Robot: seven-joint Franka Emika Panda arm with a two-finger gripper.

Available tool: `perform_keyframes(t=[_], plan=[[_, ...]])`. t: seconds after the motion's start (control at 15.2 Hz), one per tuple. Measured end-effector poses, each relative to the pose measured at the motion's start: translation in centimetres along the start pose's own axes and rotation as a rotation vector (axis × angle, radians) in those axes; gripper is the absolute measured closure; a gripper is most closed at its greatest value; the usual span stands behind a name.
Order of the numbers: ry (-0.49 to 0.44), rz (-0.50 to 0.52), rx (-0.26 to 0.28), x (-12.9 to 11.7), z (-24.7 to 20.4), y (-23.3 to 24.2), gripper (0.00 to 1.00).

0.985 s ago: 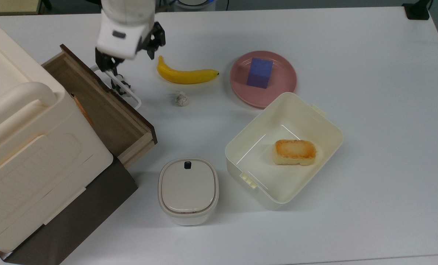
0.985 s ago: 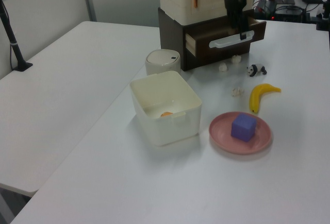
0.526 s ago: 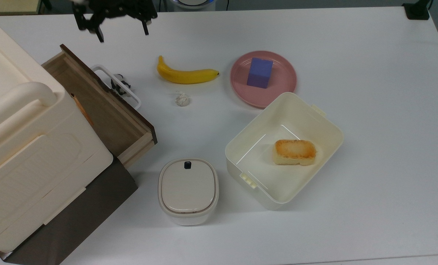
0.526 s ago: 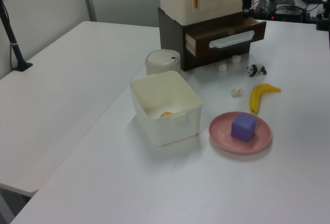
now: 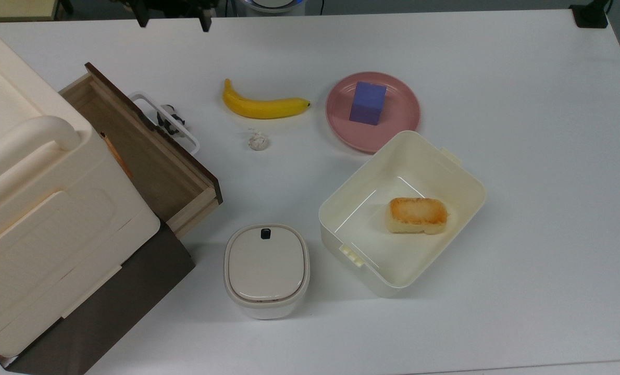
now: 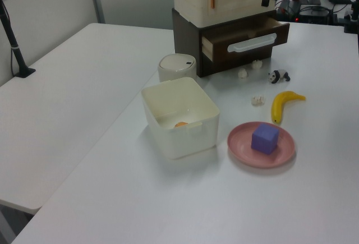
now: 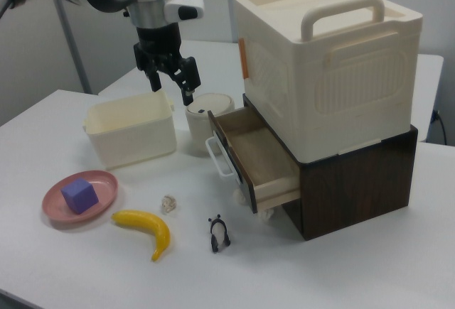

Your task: Slide open the drawer

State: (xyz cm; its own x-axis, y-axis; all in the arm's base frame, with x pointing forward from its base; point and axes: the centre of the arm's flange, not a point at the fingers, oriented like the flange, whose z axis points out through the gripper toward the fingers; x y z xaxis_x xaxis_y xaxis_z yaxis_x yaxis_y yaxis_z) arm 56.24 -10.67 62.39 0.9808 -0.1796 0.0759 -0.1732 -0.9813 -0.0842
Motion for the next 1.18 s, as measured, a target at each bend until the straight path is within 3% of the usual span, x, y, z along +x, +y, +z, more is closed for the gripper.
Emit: perform_keyframes(t=[0.2, 0.46, 1.18], plan=[[0.036, 0.125, 0.061, -0.8, -2.0, 2.1, 0.00], [0.059, 0.212, 0.086, -1.5, -3.4, 4.0, 0.00], [0.061, 0.196, 0.090, -1.4, -3.6, 2.6, 0.00]])
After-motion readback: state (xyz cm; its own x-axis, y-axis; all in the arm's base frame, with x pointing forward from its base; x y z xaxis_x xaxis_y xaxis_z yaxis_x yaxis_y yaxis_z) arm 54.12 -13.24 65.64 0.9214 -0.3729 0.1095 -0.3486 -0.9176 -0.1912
